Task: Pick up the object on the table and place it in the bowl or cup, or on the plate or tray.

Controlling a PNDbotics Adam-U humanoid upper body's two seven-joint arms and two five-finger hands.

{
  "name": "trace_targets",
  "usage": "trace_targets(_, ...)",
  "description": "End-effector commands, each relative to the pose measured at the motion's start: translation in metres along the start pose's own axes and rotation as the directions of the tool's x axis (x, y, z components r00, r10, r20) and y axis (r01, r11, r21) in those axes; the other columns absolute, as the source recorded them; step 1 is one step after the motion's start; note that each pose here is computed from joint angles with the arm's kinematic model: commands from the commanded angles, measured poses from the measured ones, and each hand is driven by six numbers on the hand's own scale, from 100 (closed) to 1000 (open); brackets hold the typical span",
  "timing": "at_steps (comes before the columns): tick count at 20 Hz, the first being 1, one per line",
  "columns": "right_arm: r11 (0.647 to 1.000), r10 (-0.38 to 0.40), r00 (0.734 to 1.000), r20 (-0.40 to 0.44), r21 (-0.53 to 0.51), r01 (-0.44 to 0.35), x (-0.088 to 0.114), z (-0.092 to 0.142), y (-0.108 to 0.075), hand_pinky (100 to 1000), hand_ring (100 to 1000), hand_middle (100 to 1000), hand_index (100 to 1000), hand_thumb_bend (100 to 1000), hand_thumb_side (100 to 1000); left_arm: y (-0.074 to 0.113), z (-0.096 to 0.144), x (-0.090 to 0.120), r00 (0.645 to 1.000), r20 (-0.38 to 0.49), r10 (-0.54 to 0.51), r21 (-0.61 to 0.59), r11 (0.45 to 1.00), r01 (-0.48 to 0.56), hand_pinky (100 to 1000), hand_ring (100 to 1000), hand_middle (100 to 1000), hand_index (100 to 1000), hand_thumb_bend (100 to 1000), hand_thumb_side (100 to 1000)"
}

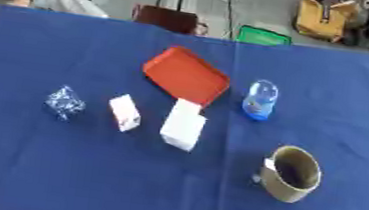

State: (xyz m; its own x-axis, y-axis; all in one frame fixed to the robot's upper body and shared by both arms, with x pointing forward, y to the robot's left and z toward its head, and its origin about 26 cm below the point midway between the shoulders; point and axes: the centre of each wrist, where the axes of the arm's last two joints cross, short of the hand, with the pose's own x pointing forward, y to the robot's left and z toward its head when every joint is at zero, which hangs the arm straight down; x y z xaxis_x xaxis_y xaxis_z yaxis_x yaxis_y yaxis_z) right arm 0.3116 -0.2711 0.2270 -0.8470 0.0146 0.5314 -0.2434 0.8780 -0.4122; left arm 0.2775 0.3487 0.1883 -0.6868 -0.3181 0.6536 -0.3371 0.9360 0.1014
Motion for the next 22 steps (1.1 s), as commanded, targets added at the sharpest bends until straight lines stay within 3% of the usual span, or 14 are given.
trace_targets(1,0.999,0.023,1.0,0.019,0.027,-0.023,0.005,-0.006,-0.005,749,692,712,786,287,509,0.002,-0.007,0.008,0.999,0.036,-0.01,-0.023,1.0,0.011,480,819,678,723,519,731)
trace_targets(11,0.997,0.034,0.997,0.066,0.063,-0.038,0.011,-0.02,-0.007,747,694,714,788,287,510,0.001,-0.006,0.008,0.999,0.032,-0.006,-0.032,0.999,0.007,478,819,677,724,516,732)
trace_targets(22,0.997,0.031,0.998,0.05,0.069,-0.034,0.007,-0.018,-0.006,749,693,713,788,288,510,0.002,-0.006,0.008,0.999,0.016,-0.03,-0.074,0.997,0.031,461,824,680,738,516,721)
